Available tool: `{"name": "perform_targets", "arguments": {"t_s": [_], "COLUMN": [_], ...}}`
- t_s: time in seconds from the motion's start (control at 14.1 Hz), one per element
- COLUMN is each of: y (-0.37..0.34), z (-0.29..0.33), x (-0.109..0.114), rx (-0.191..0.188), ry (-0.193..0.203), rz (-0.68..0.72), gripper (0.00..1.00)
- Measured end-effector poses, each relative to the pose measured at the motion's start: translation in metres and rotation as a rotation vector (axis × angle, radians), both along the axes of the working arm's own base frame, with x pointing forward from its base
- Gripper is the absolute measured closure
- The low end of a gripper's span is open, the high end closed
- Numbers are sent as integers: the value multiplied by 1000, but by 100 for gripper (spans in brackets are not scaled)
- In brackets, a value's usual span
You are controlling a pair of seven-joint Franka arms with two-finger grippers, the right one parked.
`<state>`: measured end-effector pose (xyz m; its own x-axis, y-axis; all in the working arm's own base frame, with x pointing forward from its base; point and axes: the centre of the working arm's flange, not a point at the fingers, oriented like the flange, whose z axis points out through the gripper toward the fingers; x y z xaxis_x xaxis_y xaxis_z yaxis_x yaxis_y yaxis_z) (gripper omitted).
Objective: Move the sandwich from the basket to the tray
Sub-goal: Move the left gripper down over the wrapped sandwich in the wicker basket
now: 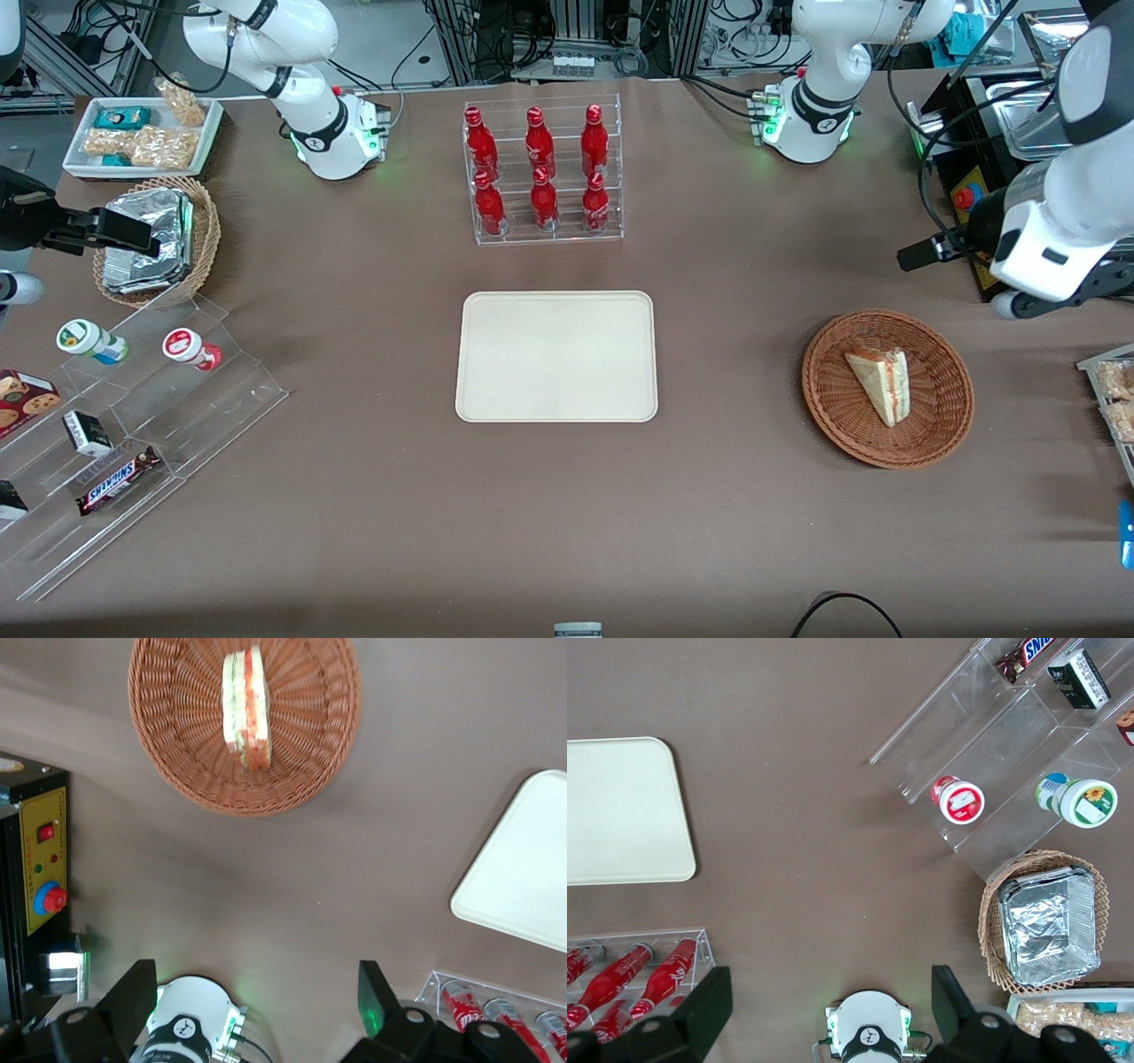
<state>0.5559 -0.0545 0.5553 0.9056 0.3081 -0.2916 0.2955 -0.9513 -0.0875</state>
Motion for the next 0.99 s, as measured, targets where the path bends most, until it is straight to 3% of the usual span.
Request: {"name": "perform_targets", "arguments": {"t_s": [0.28,0.57,0.99], "y": [1,11,30], "z": [-45,-106,-181], "x": [10,17,11], "rx": [16,49,47], "ry": [73,41,-66], "rz": [1,8,40], "gripper": [0,0,0]}}
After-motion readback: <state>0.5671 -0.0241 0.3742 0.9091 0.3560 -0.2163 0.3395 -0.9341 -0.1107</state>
